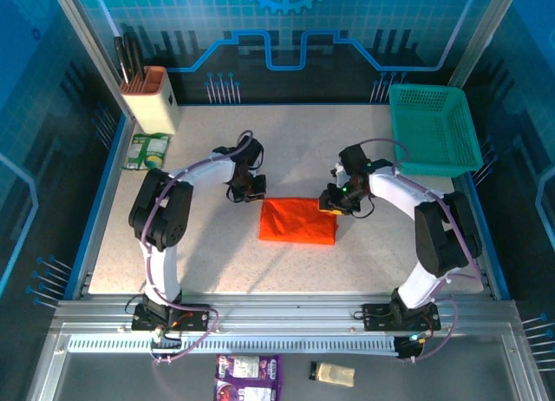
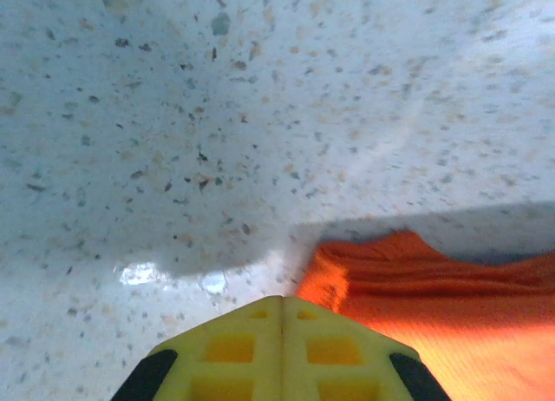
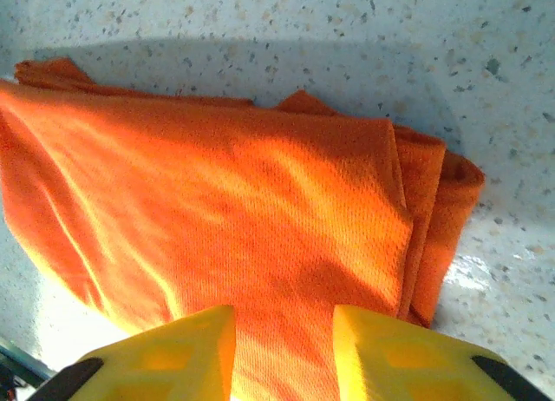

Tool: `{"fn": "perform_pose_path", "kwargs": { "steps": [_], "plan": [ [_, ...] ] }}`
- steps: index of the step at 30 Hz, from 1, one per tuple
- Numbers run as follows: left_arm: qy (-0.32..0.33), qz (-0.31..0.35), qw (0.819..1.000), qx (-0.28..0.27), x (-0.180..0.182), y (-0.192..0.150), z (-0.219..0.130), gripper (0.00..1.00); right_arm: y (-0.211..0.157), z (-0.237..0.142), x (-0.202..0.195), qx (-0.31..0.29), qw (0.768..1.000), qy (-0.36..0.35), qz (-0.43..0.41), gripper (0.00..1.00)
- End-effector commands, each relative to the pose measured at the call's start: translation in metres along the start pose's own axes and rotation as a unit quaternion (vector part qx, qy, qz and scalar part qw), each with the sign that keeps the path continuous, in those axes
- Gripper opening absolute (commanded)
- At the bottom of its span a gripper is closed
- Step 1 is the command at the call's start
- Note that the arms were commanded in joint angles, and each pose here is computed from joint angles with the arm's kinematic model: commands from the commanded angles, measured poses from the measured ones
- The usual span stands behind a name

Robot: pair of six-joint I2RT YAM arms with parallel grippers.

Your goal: Fold the inside-out t-shirt

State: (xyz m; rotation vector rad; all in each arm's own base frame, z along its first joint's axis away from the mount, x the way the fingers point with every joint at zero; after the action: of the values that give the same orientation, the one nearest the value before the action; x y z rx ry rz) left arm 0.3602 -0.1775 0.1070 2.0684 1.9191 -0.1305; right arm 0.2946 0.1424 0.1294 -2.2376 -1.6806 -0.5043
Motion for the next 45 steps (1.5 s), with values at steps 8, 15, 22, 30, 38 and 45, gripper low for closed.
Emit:
{"fn": "perform_pose_path", "kwargs": {
  "steps": [8,15,22,30,38,45],
  "plan": [
    [-0.048,0.011,0.999,-0.005,-0.022,-0.023,-0.033,0.07,-0.024,0.014,-0.033,0.046,0.998,-0.041,0.011,0.55],
    [-0.038,0.008,0.999,0.027,-0.021,-0.036,-0.002,0.06,-0.019,0.033,-0.034,0.057,0.998,-0.021,0.023,0.56],
    [-0.016,0.006,0.999,0.051,-0.012,-0.04,0.021,0.05,-0.015,0.038,-0.038,0.054,0.998,-0.024,0.026,0.53],
    [-0.012,0.008,0.999,0.049,-0.012,-0.038,0.02,0.06,-0.016,0.034,-0.046,0.041,0.998,-0.053,0.019,0.49],
    [-0.013,0.012,0.999,0.044,-0.014,-0.034,0.017,0.05,-0.015,0.04,-0.039,0.044,0.999,0.004,0.025,0.36],
    [-0.008,0.012,1.0,0.014,-0.013,-0.027,-0.003,0.05,-0.01,0.019,-0.042,0.036,0.998,-0.053,0.01,0.11]
  ]
}}
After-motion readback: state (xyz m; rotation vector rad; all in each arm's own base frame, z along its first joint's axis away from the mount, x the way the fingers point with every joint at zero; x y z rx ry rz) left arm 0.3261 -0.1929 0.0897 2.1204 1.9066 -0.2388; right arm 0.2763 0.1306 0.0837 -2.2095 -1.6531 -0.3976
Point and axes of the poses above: each hand's point on the last joint's axis, 136 mm out from that joint toward the fingers, its own z axis out along the fingers, its own x axis along the line the jaws close on, y = z × x, the point moved 7 cm from there along -z, back along the fingers, and after that the axes turned 13 degrees about z, right-handed, at the moved point
